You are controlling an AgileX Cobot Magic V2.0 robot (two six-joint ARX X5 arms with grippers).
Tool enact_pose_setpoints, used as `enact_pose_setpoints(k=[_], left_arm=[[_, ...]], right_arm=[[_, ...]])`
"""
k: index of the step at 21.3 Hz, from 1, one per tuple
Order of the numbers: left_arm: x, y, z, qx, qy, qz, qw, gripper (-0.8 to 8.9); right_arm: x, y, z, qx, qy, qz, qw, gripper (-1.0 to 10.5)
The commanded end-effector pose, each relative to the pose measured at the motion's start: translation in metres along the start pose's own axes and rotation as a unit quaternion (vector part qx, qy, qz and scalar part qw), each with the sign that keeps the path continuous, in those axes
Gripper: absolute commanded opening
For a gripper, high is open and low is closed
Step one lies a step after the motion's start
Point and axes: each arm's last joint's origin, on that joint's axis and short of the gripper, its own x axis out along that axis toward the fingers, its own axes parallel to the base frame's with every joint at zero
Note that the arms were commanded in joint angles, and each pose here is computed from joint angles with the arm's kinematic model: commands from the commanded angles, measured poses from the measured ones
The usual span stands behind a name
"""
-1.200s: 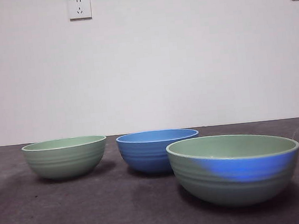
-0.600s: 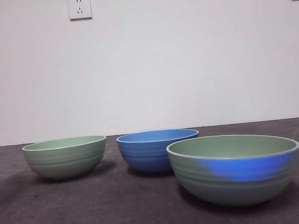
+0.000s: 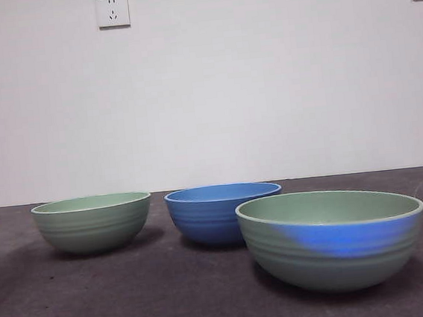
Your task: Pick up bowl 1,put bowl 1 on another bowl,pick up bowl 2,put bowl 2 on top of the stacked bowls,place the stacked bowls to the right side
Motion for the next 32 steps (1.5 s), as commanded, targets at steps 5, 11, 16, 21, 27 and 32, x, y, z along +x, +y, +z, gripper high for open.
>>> enact_pose_setpoints(k=[5, 11, 16, 21, 27, 32], left_arm=[[0.0, 0.0, 0.0, 0.013, 0.002, -0.003, 1.0, 2.29], [0.001, 0.001, 0.001, -0.007, 0.003, -0.003, 1.0, 5.35], [0.005, 0.003, 0.003, -0.013, 0.012, -0.004, 1.0, 5.34], [0.005, 0.004, 0.004, -0.01, 0.008, -0.004, 1.0, 5.35], [0.005, 0.004, 0.005, -0.01, 0.008, -0.004, 1.0, 5.34], [0.005, 0.004, 0.005, -0.01, 0.008, -0.004, 1.0, 5.35]], right_arm=[[0.001, 0.001, 0.002, -0.001, 0.002, 0.005, 1.0, 2.2], [0.003, 0.0, 0.003, 0.009, 0.005, 0.005, 1.0, 6.2], [0.009, -0.002, 0.009, 0.024, 0.011, 0.006, 1.0, 6.2], [0.035, -0.009, 0.026, 0.04, 0.052, 0.014, 0.998, 6.2], [0.111, -0.008, 0.059, 0.021, 0.136, 0.047, 0.989, 5.9], [0.167, -0.009, 0.064, 0.018, 0.206, 0.053, 0.977, 5.7]])
